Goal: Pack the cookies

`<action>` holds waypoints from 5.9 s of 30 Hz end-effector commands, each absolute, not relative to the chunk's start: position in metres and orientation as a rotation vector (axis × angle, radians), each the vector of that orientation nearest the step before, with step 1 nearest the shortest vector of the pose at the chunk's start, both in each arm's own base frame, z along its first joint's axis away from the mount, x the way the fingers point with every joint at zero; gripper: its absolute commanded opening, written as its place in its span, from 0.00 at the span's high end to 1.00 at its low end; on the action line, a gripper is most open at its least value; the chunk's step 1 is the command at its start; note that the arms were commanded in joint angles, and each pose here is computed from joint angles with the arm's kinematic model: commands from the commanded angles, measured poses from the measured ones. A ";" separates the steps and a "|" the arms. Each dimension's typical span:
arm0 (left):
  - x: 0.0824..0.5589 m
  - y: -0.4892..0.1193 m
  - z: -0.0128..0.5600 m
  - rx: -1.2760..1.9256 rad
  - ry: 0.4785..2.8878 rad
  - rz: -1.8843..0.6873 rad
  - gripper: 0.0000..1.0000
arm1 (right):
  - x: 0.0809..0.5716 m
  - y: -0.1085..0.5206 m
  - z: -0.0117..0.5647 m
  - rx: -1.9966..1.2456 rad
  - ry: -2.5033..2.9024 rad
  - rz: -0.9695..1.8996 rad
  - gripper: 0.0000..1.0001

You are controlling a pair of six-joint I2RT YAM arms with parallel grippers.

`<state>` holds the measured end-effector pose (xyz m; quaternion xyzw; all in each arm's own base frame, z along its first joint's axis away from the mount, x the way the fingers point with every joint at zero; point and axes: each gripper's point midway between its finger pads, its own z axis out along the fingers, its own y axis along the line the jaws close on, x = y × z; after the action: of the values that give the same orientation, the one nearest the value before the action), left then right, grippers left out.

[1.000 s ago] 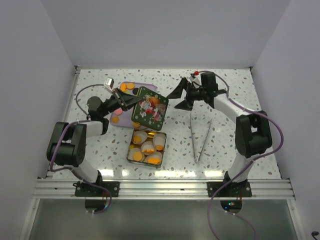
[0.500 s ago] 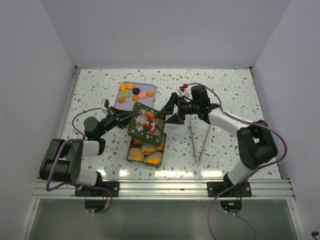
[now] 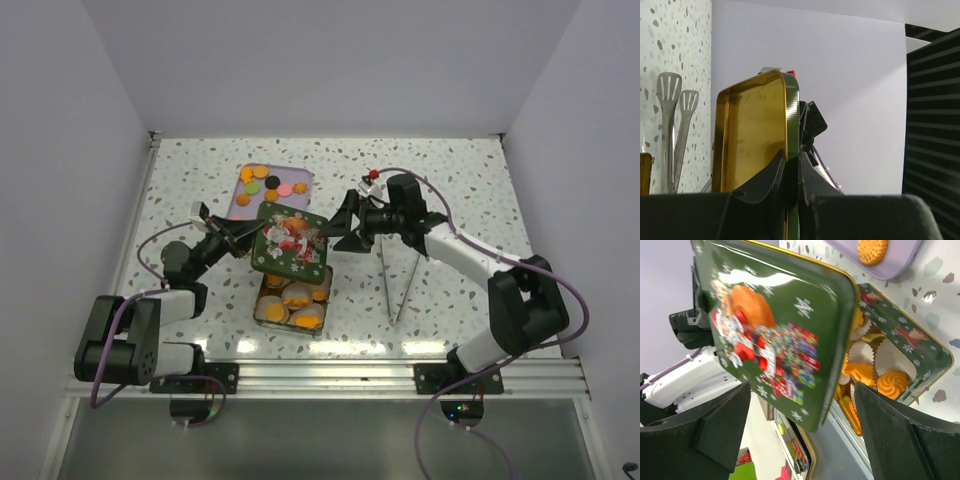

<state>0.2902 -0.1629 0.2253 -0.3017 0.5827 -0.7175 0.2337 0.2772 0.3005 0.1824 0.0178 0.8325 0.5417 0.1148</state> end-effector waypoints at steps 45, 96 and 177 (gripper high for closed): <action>0.204 -0.149 0.284 -0.366 1.363 -2.100 0.69 | 0.268 0.336 0.227 0.123 2.187 1.826 0.86; 0.265 -0.177 0.076 -0.313 2.392 -1.134 0.53 | 0.189 0.318 0.084 0.208 2.595 1.368 0.97; 0.242 -0.209 0.062 -0.046 2.554 -0.944 0.53 | 0.189 0.270 0.074 0.097 2.865 0.815 0.35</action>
<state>0.2629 -0.2045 0.0735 -0.0324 0.9101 -0.3354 0.2412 0.1786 0.2645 0.0628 0.0358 0.9632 0.2616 0.0502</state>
